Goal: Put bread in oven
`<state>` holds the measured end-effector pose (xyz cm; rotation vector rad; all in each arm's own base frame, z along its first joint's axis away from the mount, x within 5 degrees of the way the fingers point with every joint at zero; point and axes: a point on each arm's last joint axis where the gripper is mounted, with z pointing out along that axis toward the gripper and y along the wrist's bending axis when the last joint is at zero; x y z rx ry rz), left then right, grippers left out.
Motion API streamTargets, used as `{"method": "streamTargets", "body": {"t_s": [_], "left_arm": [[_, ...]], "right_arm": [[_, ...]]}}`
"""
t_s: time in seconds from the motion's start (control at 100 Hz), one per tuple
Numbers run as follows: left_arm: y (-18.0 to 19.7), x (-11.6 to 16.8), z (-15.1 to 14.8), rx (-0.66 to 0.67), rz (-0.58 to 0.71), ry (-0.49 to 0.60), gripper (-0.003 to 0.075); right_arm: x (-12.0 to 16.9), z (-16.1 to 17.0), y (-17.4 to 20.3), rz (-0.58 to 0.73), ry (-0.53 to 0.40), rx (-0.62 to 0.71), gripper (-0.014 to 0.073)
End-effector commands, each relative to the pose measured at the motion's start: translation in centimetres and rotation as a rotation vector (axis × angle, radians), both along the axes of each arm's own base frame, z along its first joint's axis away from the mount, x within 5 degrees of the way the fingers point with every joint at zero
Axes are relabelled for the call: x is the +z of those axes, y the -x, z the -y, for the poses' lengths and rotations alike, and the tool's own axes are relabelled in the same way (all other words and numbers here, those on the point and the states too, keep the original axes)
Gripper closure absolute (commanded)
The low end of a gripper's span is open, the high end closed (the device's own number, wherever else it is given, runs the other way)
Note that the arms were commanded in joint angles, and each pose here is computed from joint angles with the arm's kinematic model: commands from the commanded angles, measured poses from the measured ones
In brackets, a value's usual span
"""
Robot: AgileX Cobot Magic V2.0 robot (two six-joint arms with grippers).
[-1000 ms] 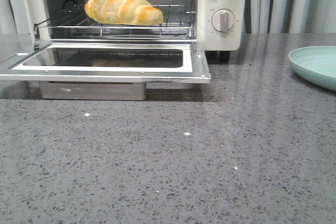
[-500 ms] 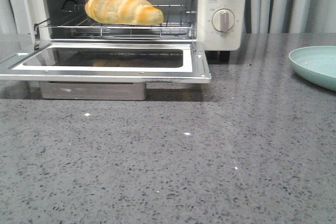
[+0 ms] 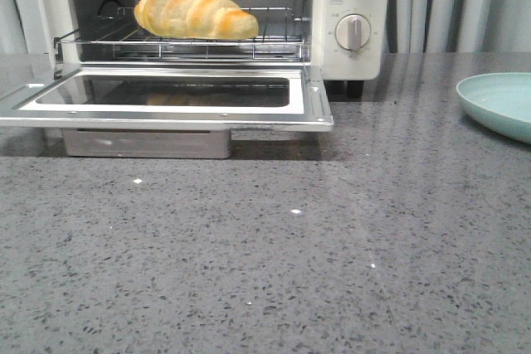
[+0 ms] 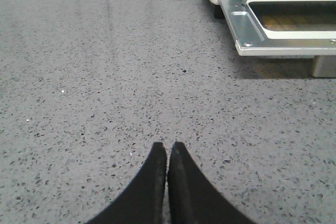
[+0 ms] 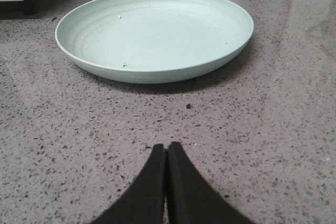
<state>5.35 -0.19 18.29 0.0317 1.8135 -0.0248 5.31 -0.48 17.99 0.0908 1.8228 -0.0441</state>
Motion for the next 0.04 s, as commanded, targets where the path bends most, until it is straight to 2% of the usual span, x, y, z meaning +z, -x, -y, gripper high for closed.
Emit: {"method": "streamTargets", "body": {"t_s": [0.0,0.03], "left_arm": [[-0.04,0.05,0.02,0.001,0.075,0.013,0.0741],[-0.04,0.05,0.02,0.001,0.075,0.013,0.0741]], "right_arm": [[-0.58,0.07,0.02,0.015,0.021,-0.005,0.0648],[-0.58,0.07,0.02,0.015,0.021,-0.005,0.0648]]}}
